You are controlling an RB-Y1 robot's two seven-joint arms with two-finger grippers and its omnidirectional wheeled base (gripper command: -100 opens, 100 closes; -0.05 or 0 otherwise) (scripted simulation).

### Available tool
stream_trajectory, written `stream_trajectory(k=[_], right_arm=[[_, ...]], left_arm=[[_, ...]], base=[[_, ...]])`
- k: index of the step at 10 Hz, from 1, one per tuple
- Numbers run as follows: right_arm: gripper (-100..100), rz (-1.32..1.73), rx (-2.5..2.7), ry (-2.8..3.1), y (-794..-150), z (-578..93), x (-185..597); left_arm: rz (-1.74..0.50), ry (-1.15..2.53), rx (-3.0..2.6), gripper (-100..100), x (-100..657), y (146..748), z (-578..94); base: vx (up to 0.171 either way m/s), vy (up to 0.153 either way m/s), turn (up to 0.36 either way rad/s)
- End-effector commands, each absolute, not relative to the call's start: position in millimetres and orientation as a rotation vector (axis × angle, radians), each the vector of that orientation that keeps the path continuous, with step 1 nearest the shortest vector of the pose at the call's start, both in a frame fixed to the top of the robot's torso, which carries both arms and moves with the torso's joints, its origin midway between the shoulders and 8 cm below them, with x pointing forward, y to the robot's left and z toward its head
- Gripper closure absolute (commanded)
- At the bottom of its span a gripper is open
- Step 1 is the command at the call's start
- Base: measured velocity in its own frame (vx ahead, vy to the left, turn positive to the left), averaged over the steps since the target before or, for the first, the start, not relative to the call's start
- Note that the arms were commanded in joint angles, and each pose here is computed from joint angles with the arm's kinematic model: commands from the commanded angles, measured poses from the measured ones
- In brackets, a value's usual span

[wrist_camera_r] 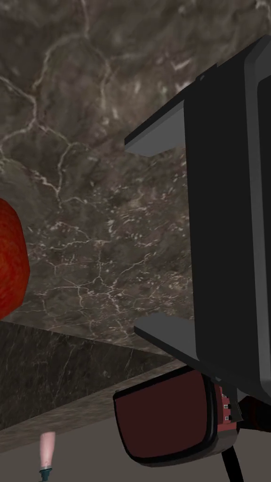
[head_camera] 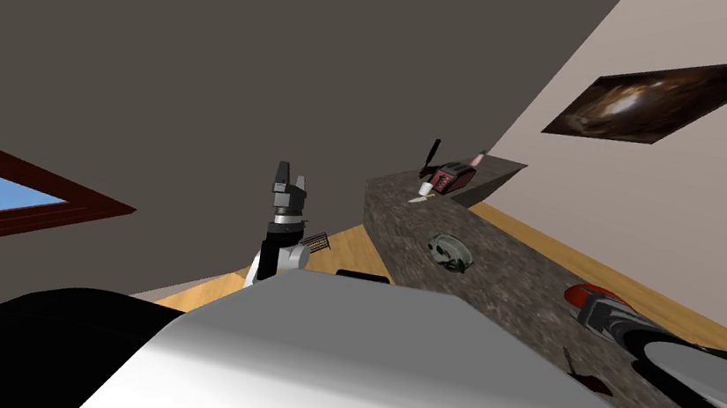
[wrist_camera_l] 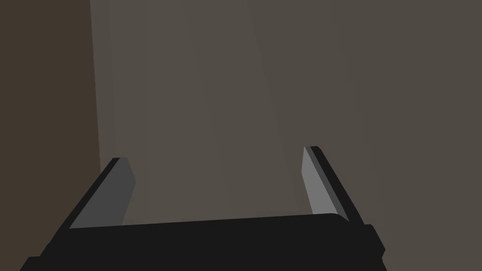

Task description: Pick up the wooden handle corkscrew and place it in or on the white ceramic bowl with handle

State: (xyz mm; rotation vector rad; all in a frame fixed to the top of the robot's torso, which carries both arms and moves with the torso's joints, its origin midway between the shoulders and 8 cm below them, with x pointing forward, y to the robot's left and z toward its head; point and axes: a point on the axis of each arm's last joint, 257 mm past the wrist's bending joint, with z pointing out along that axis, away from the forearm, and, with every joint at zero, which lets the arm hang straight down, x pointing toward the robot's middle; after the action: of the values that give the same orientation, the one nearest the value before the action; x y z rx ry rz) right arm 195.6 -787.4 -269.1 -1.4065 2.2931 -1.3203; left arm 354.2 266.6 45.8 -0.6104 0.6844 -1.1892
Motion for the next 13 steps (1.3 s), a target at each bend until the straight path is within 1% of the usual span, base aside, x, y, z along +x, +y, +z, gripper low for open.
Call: stream_trajectory(k=[1,4,5,8,9,11,12,13], right_arm=[[-100,-1.293,-1.573,2.270,-777,-276,181],[-100,-1.210,-1.706,2.242,-753,-290,172],[-100,-1.151,-1.833,2.213,-739,-298,158],[-100,-1.087,-1.953,2.181,-725,-306,143],[-100,-1.018,-2.060,2.151,-711,-312,127],[-100,-1.017,-2.064,2.147,-711,-312,127],[-100,-0.944,-2.166,2.111,-697,-318,111],[-100,-0.944,-2.166,2.111,-697,-318,111]], left_arm=[[-1.189,0.684,-0.610,0,354,267,46],[-1.189,0.684,-0.610,0,354,267,46],[-1.189,0.684,-0.610,0,354,267,46],[-1.189,0.684,-0.610,0,354,267,46],[-1.189,0.684,-0.610,0,354,267,46],[-1.189,0.684,-0.610,0,354,267,46],[-1.189,0.684,-0.611,0,354,267,46],[-1.189,0.684,-0.610,0,354,267,46]], base=[[-0.024,-0.077,0.049],[-0.023,-0.050,0.056],[-0.025,-0.064,0.062],[-0.022,-0.066,0.053],[-0.012,-0.068,0.076],[-0.014,-0.037,0.022],[-0.010,-0.030,0.074],[-0.011,-0.038,0.048]])
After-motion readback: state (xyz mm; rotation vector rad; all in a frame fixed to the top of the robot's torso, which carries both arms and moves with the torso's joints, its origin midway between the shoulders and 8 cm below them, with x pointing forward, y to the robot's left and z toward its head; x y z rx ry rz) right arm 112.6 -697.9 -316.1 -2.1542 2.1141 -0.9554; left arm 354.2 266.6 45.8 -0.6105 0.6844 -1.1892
